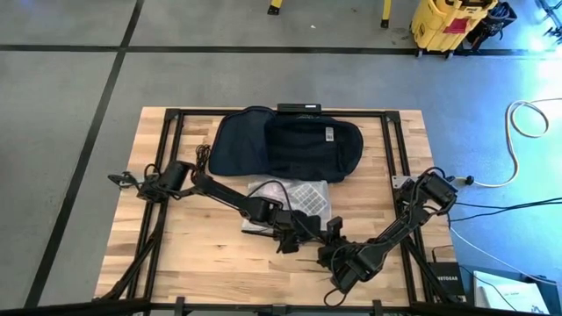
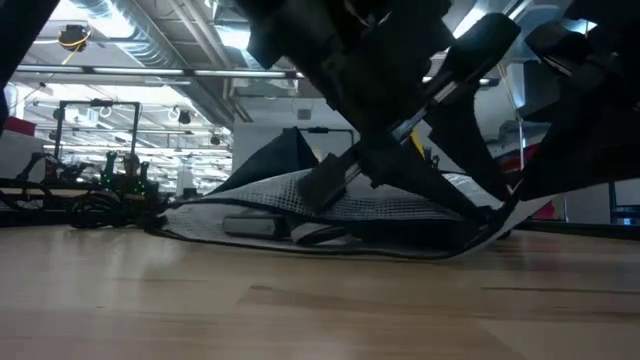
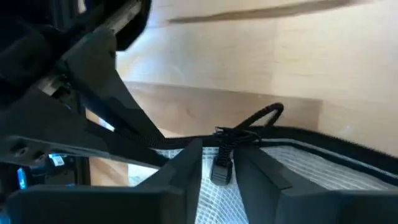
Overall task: Unpack backpack
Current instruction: Close the transparent zip bag
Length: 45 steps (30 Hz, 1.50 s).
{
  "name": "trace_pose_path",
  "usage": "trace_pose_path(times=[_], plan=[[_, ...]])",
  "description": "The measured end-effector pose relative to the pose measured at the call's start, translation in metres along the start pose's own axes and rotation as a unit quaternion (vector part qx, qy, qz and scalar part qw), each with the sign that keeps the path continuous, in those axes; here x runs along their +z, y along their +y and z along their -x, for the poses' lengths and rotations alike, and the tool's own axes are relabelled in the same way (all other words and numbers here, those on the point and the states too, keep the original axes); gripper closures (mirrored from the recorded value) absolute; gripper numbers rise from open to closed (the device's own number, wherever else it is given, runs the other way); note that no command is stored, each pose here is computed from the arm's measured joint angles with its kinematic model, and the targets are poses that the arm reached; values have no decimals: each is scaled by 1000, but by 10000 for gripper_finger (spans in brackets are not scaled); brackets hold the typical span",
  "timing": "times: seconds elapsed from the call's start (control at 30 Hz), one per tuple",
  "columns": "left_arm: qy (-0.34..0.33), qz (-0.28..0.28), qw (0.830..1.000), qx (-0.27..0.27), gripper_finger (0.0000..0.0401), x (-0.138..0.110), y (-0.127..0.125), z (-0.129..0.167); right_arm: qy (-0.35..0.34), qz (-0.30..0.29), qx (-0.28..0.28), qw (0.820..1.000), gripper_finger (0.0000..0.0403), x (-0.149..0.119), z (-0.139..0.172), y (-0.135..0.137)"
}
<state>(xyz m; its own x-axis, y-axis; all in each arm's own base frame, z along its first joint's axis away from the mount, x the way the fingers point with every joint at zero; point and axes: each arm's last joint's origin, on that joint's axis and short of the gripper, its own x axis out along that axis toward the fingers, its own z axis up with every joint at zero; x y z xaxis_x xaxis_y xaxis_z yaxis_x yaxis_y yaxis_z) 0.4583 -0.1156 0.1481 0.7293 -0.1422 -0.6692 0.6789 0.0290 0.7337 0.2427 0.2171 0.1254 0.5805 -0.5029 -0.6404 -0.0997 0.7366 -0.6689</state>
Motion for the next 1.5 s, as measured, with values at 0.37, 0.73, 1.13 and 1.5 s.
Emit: trace_pose_path(times=[0.37,0.73,1.13,1.5], plan=[[-9,-3,1000,18,375,7,-1,-4,-4,-6,3,1000,403,1,0,1],[58,9,998,27,401,14,-4,-4,-3,-7,5,1000,403,2,0,0],[113,44,992,15,401,23,-6,7,0,-7,16,1000,403,1,1,1],[165,69,984,1,401,21,-7,18,0,-9,16,1000,403,1,2,0]])
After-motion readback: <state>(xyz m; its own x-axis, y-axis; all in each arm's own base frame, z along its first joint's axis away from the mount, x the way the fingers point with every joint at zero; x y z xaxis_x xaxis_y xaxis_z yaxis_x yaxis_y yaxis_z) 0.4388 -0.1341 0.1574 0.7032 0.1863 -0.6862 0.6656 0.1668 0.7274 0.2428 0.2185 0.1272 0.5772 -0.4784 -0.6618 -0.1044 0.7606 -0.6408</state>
